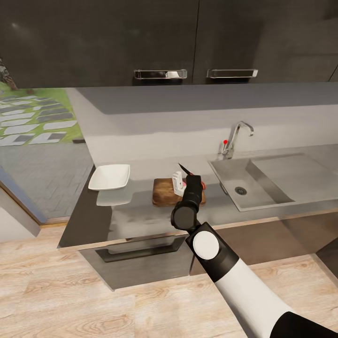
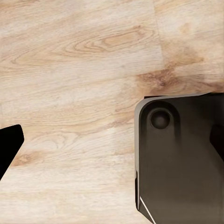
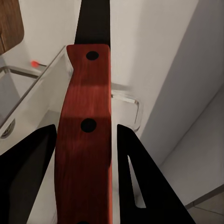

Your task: In the kitchen, take the Vidalia onion out of the sink, dice it on the chopping board with the paring knife, put the diced onion into the bowl on the countertop, then place both the paring knife and the chopping board into the sink.

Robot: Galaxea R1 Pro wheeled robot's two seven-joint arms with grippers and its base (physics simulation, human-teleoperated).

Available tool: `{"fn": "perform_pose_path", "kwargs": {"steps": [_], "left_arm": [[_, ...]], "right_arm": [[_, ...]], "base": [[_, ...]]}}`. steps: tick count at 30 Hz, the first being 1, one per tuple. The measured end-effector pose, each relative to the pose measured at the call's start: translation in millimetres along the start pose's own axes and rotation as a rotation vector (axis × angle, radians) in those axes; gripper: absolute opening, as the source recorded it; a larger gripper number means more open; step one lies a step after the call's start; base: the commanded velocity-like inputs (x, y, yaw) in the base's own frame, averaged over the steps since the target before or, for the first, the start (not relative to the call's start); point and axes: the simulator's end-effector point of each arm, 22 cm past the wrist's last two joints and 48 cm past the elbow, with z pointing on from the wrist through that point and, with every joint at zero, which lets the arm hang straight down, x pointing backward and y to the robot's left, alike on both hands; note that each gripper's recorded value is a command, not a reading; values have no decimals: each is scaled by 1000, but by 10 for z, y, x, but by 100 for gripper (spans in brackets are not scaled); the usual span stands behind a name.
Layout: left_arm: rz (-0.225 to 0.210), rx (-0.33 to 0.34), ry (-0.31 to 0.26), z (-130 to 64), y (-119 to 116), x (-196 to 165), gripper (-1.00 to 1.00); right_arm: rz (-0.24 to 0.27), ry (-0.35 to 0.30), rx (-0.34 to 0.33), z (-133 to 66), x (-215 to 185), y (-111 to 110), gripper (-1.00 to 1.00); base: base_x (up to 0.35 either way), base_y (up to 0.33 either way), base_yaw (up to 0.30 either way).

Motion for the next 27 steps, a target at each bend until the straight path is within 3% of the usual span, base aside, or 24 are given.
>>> {"fn": "perform_pose_path", "kwargs": {"steps": [27], "left_arm": [[1,-1,4,-3,4,15,100]], "right_arm": [[-12,3,-8,15,-1,52,-100]], "base": [[0,0,0]]}}
